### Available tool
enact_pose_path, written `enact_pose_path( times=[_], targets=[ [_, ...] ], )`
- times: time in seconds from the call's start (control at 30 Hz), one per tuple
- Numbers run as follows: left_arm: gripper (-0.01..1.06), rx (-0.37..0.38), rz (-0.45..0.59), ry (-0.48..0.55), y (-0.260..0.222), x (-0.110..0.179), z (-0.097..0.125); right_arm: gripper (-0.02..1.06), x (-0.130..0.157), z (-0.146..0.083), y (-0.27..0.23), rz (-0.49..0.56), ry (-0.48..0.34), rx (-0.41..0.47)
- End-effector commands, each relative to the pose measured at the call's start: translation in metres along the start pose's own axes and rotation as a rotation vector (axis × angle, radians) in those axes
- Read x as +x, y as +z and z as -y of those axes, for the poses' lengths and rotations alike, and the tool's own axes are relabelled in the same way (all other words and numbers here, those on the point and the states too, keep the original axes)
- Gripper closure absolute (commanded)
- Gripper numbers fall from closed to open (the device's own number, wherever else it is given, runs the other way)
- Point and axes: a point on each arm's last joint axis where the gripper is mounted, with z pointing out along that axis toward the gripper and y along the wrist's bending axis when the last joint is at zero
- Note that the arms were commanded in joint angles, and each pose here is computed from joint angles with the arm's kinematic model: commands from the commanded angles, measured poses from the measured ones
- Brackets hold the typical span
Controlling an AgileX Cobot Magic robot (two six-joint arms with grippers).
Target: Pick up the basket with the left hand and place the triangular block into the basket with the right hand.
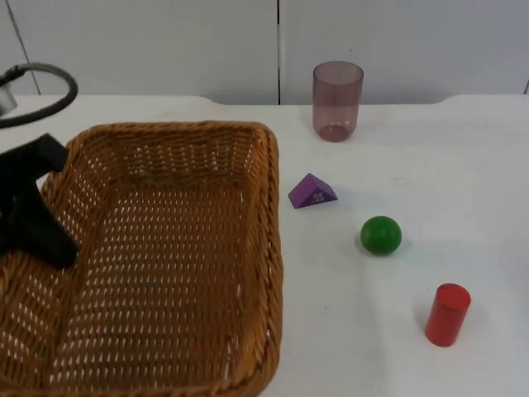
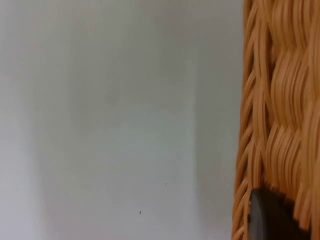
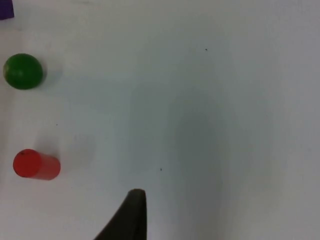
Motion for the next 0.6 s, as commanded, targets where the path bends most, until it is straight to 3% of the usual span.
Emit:
enact_pose_path(
  times=[0.0, 0.13, 0.37, 0.43, 0.57],
  targets=[
    [1.05, 0.014, 0.026, -0.005, 0.001, 0.004, 0.000, -0.01, -0.003, 0.000, -0.001, 0.021, -0.001, 0.001],
    [1.05, -0.032, 0.041, -0.007, 0.005, 0.008, -0.007, -0.01, -0.003, 0.000, -0.001, 0.023, -0.006, -0.002],
    [1.05, -0.039, 0.048, -0.006, 0.005, 0.007, -0.008, -0.01, -0.006, 0.000, -0.001, 0.052, -0.044, -0.002],
    [1.05, -0.038, 0.046, -0.006, 0.005, 0.007, -0.008, -0.01, -0.012, -0.005, -0.001, 0.069, -0.131, -0.033],
    [1.05, -0.035, 0.043, -0.006, 0.005, 0.008, -0.008, -0.01, -0.032, -0.020, 0.003, 0.077, -0.201, -0.104]
  ],
)
